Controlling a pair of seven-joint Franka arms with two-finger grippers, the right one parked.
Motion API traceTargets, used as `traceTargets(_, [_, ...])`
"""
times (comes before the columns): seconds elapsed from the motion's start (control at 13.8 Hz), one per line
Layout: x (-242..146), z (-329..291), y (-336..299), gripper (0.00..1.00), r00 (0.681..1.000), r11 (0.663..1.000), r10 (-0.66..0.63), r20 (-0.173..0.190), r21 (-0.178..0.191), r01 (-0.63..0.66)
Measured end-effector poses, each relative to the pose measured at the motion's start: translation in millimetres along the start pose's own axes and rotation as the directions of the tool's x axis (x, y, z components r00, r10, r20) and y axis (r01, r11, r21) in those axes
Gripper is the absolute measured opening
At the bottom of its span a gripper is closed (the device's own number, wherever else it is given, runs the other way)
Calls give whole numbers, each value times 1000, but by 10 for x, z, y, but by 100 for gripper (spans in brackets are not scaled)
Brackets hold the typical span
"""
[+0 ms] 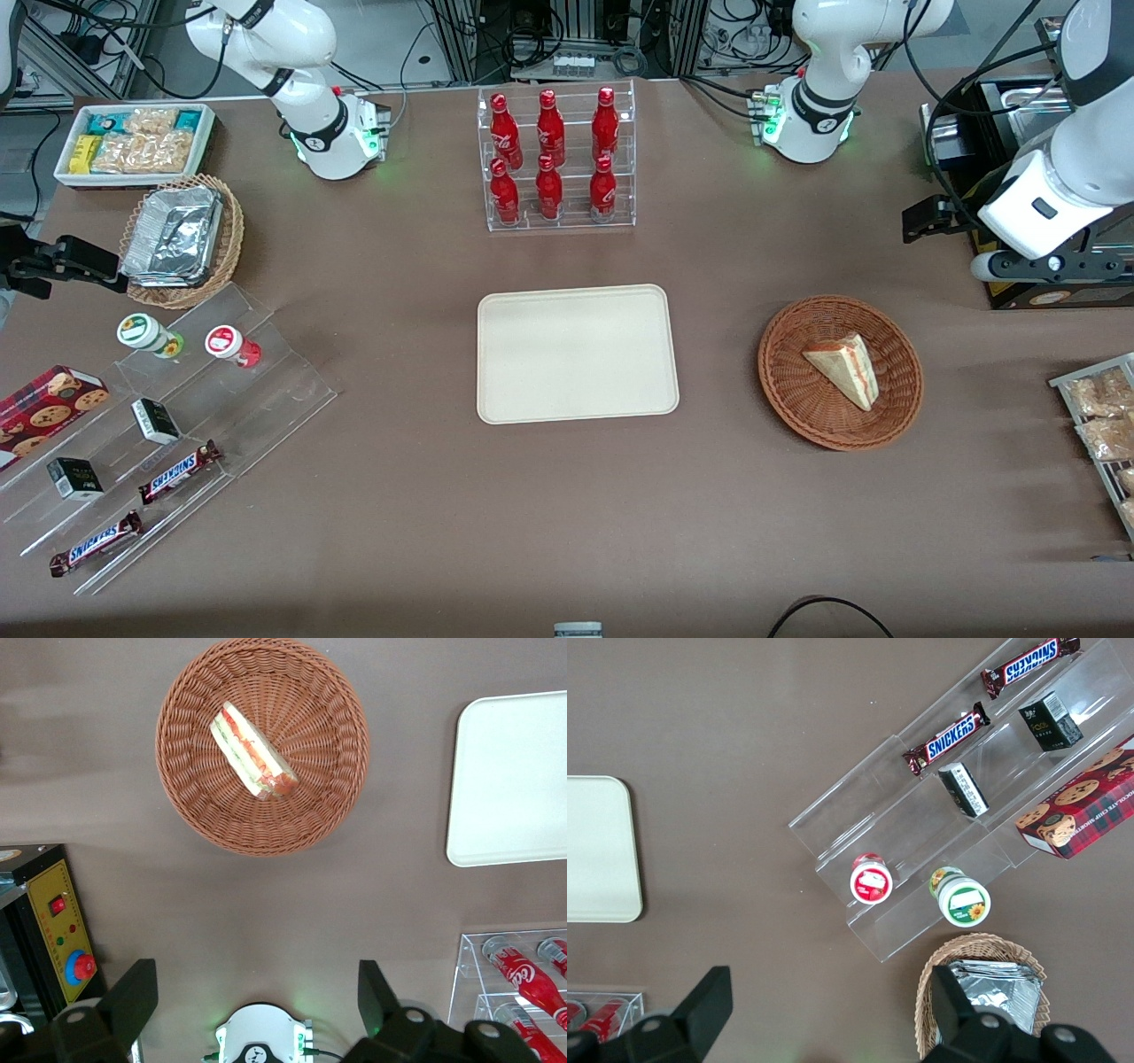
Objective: Place sandwich from basket to tray
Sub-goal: 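Move the open left gripper over the wrapped sandwich in the wicker basket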
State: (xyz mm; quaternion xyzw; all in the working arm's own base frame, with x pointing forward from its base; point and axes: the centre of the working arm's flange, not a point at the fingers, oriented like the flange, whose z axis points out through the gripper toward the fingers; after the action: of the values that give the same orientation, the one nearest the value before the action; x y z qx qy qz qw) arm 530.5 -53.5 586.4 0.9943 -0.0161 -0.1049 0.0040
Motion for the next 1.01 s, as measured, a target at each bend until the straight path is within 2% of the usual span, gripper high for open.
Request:
traceTargets(0.51, [129, 178, 17, 100, 1000, 1000, 0, -16, -6, -1])
traceTargets(0.72, [304, 632, 4, 100, 1000, 1000, -5, -12, -8, 5])
traceTargets(1.01, [483, 1330, -37, 100, 999, 1000, -18, -27, -13, 17])
